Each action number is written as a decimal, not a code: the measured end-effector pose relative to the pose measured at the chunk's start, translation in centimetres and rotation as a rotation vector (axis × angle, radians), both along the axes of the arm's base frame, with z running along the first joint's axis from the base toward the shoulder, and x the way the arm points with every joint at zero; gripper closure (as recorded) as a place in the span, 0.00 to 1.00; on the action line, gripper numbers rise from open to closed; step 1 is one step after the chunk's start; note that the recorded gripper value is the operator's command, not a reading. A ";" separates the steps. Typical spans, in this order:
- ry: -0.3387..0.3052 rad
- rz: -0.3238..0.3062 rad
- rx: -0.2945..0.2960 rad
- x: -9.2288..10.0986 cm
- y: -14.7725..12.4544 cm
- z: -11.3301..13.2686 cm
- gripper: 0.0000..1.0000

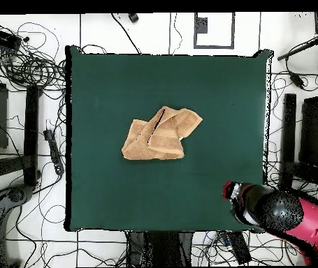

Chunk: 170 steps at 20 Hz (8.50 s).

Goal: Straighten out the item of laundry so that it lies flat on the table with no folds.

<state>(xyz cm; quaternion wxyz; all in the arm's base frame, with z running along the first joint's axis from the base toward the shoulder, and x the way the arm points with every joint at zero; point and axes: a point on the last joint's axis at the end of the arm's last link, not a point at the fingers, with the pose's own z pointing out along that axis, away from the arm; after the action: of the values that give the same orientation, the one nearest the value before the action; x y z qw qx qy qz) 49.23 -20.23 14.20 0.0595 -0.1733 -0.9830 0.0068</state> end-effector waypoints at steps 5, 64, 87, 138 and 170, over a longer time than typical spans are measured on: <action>-0.004 0.001 -0.003 0.1 0.0 0.2 0.00; 0.028 0.021 0.051 8.6 -2.8 0.7 0.00; 0.040 0.008 0.019 13.0 -7.5 -0.1 0.00; 0.045 0.234 0.009 17.5 6.7 -0.2 0.00; 0.057 0.281 0.053 16.6 12.4 -0.2 0.00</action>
<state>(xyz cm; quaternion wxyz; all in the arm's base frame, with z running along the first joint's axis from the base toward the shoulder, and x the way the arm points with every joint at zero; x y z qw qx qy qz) 65.81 -7.81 14.02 0.0906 -0.0318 -0.9954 -0.0061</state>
